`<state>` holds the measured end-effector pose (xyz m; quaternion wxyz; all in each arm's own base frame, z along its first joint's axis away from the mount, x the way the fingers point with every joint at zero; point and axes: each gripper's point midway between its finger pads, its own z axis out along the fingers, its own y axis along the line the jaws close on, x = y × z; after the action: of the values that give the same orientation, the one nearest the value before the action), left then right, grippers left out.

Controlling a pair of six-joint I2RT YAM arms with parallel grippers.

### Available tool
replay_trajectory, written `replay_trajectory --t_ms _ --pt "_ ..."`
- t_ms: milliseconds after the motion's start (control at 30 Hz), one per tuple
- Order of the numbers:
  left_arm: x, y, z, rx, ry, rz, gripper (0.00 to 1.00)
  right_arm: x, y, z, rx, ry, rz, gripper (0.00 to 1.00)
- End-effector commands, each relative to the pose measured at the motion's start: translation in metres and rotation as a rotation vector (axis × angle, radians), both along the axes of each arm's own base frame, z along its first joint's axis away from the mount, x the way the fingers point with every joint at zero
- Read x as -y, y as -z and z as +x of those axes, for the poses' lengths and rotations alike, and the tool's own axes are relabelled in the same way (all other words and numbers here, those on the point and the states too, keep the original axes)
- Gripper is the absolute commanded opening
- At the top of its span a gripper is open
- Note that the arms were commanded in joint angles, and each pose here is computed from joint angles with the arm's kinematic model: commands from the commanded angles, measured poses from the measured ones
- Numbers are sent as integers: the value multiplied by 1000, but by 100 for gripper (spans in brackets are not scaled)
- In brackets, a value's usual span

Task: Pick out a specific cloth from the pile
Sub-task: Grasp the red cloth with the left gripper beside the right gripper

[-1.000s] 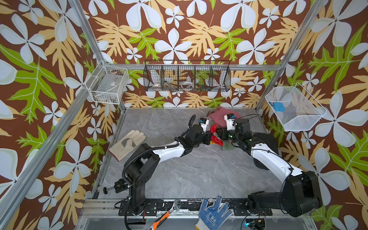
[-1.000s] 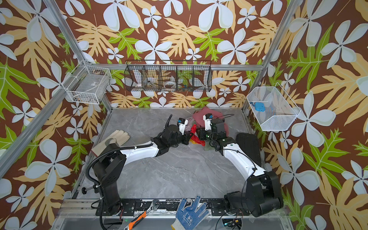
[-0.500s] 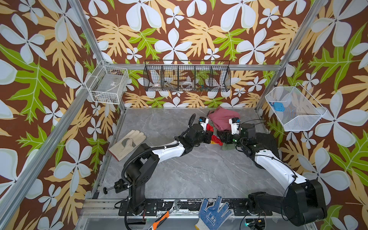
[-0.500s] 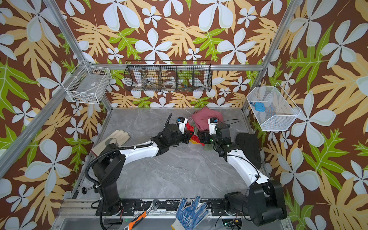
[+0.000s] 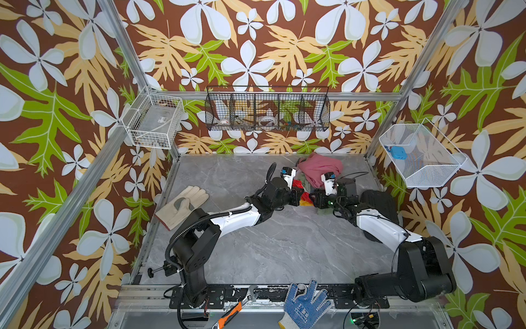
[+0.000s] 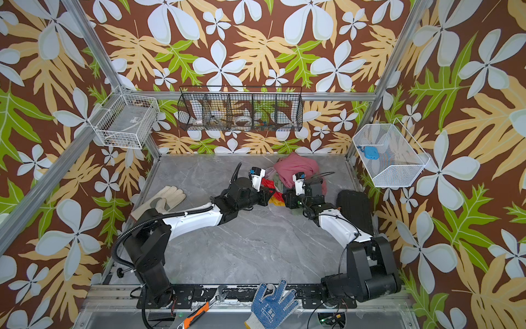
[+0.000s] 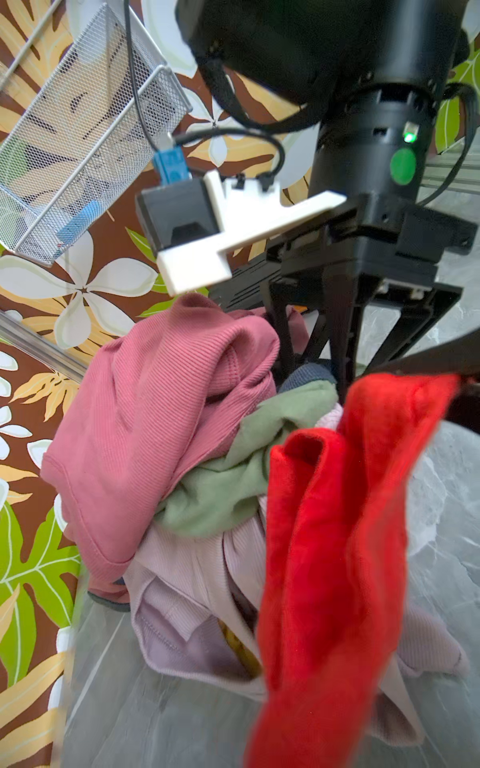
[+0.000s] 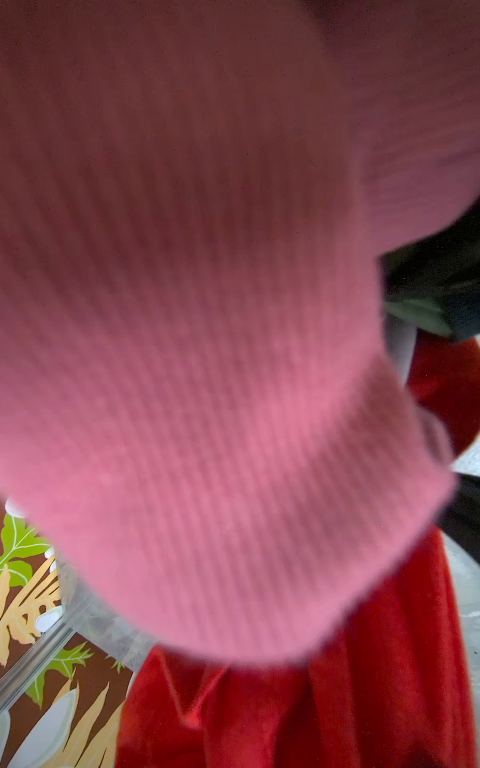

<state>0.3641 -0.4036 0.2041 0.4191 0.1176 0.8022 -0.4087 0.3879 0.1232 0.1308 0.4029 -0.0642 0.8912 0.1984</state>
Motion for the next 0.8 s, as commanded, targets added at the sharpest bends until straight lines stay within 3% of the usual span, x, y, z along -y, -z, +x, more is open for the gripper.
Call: replay_trajectory --t_ms 0,300,767 --pt "-1 -13 -2 22 5 -37 0 -1 -3 12 25 29 28 62" --pt "-20 -15 -13 31 -15 10 0 2 -1 23 30 56 14 64" --pt "-27 -57 -15 96 -3 83 0 19 7 26 11 96 -13 65"
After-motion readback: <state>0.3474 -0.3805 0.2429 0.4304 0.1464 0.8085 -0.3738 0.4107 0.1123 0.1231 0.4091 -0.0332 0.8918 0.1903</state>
